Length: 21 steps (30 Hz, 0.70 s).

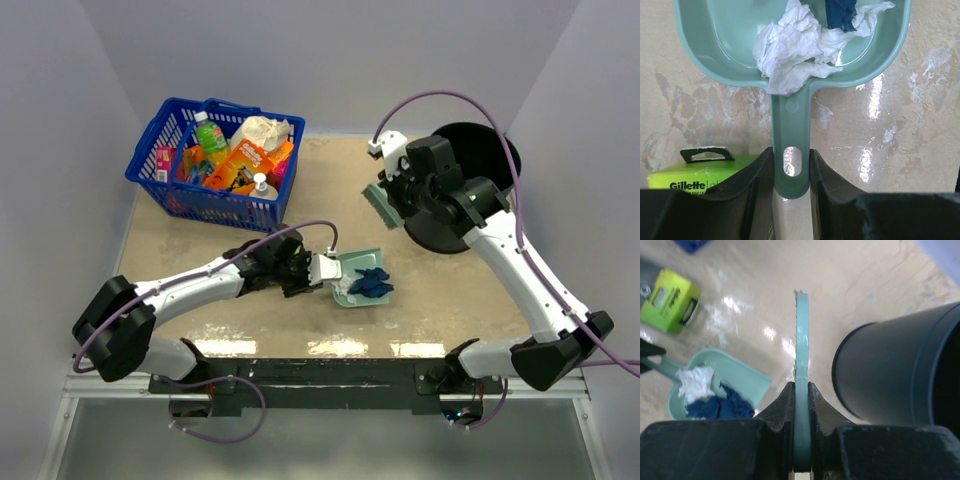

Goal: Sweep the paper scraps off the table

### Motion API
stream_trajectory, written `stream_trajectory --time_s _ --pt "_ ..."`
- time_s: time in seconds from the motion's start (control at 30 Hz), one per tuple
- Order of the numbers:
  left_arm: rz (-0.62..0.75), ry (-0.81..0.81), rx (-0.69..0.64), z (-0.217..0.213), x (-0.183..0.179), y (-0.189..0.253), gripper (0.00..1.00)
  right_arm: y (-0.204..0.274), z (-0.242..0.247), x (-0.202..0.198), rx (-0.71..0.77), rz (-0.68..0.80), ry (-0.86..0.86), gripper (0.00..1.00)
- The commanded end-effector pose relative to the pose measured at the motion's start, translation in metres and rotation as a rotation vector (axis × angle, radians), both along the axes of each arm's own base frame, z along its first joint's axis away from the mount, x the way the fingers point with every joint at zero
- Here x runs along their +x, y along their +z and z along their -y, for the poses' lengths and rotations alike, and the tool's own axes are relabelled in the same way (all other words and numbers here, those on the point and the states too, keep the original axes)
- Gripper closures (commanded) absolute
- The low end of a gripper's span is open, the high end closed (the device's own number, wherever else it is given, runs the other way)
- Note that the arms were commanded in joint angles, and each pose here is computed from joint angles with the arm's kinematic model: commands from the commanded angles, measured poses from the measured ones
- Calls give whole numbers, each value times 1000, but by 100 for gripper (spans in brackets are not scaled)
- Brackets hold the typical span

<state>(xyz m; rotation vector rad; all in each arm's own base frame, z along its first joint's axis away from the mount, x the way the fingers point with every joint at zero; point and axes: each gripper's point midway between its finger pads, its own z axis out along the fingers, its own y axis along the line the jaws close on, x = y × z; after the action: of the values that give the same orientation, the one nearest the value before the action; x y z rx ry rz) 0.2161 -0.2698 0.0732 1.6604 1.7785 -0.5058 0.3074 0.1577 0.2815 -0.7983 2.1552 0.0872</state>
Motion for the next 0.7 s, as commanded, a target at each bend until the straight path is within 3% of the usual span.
stream_trajectory --time_s 0.0,0.33,0.67 --pt "55 24 -69 7 14 39 100 80 -4 32 147 249 -60 100" --pt "175 175 -103 7 64 120 100 174 68 83 342 499 -354 100" --pt "245 274 -198 30 105 191 100 197 164 103 339 678 -708 100"
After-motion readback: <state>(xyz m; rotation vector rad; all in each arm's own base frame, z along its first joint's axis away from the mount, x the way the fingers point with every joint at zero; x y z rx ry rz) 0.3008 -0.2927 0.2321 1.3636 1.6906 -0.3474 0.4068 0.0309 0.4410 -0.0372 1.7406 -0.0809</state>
